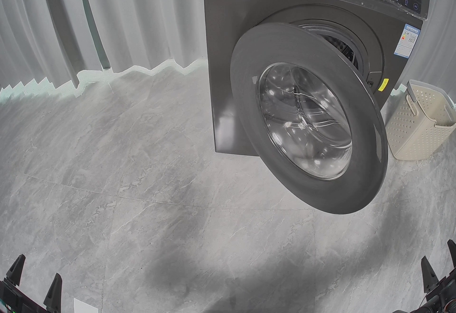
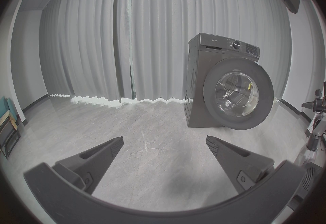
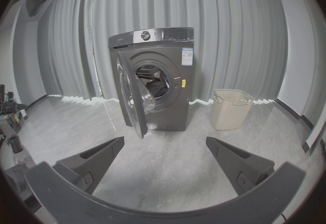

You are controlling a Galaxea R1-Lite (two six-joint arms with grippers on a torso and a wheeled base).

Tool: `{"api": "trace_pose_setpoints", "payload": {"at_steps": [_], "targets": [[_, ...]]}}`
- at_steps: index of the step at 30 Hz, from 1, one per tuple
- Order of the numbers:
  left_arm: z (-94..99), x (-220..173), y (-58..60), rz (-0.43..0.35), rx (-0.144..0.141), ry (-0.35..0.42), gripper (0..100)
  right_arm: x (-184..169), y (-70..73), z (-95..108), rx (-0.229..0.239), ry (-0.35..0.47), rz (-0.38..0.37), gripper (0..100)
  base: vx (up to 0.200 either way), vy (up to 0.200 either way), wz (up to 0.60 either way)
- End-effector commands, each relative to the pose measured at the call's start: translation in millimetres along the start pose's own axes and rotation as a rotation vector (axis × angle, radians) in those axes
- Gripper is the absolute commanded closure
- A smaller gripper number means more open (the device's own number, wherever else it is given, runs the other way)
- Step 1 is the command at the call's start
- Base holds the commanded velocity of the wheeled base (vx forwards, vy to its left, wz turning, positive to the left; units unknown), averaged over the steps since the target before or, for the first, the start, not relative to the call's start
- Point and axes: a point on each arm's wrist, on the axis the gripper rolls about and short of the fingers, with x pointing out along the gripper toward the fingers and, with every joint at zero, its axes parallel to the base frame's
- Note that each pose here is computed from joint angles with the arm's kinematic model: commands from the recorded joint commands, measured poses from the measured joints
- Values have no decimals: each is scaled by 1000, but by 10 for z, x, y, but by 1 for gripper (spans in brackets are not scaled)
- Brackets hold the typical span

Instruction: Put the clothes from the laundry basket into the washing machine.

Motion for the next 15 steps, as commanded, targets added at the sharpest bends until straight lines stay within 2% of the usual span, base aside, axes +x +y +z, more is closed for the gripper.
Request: {"api": "trace_pose_setpoints", "payload": {"at_steps": [1, 7, 15], "targets": [[-55, -6, 1, 2, -1, -7, 0, 1, -8, -45, 24, -6, -37, 0, 0, -200, 0], [-55, -6, 0, 1, 2, -7, 0, 1, -8, -44, 30, -8, -34, 0, 0, -200, 0], [-55, -6, 0, -1, 0, -7, 0, 0, 4, -44, 1, -4, 18, 0, 0, -200, 0]]}}
